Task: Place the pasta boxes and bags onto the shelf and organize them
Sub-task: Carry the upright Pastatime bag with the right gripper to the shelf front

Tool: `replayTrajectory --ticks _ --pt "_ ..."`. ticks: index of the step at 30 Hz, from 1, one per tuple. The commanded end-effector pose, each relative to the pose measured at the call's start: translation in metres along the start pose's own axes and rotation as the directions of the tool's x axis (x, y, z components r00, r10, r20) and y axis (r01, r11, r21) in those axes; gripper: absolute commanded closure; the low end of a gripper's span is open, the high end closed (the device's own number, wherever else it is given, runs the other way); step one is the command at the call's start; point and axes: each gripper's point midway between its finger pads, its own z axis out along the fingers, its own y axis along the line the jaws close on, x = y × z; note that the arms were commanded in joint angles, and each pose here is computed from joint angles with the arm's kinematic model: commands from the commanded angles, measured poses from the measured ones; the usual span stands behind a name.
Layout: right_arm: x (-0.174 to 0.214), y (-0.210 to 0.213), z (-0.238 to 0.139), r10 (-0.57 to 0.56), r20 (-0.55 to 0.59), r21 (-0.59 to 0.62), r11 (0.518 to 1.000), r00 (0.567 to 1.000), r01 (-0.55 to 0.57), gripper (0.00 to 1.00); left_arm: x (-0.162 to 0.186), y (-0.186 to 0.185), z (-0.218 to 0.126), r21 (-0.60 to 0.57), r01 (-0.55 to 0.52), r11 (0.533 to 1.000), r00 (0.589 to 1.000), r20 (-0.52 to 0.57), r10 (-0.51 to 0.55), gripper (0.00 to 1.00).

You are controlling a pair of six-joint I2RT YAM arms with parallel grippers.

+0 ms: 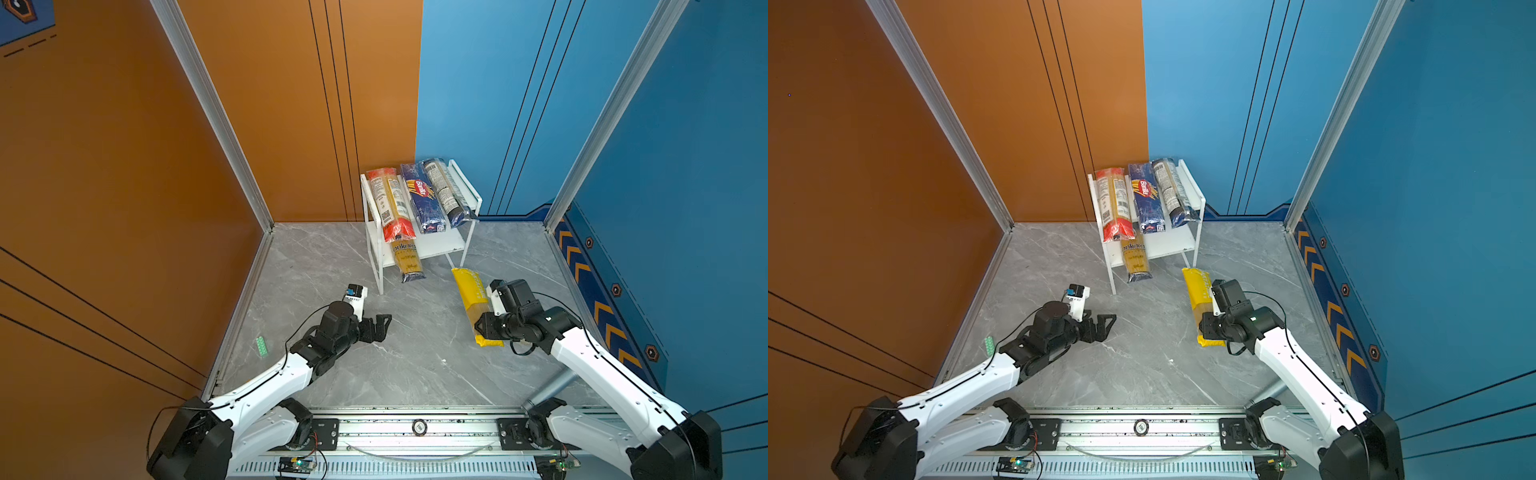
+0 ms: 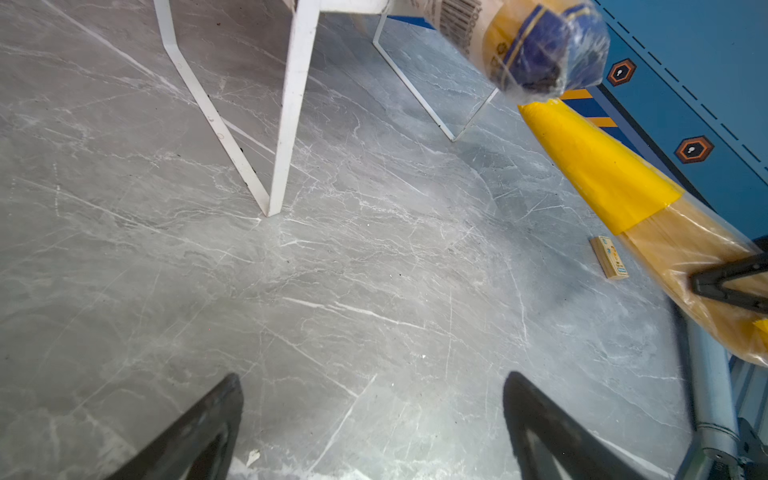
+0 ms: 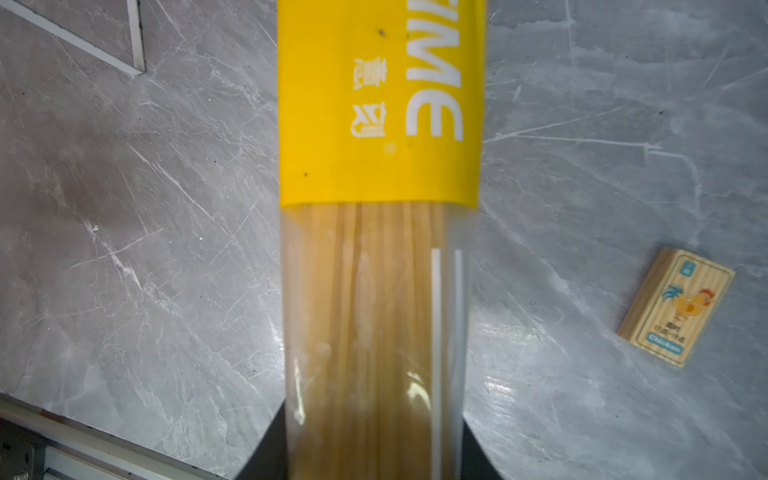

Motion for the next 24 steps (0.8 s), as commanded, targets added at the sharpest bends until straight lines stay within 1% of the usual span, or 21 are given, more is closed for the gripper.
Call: replayTrajectory --ticks 1,5,14,24 --pt "-0.039 0.026 -0.034 -0.057 0.167 -0.086 0.994 0.984 0.072 1.00 0.001 0.002 -0.003 0.007 0.013 1.000 1.000 0.010 -0.013 0.02" --pt "-0.041 0.034 -0.042 -0.093 0.191 -0.096 0.989 0.977 0.113 1.00 0.002 0.003 -0.003 0.004 0.014 1.000 1.000 0.011 -0.014 0.02" --pt "-0.044 0.045 -0.050 -0.157 0.203 -0.082 0.981 0.967 0.177 1.00 0.003 0.005 -0.002 -0.002 0.016 1.000 1.000 0.008 -0.016 0.02" --pt "-0.050 0.048 -0.058 -0.182 0.241 -0.030 0.980 0.953 0.194 1.00 0.004 0.007 -0.002 -0.012 0.016 1.000 1.000 0.007 -0.016 0.02"
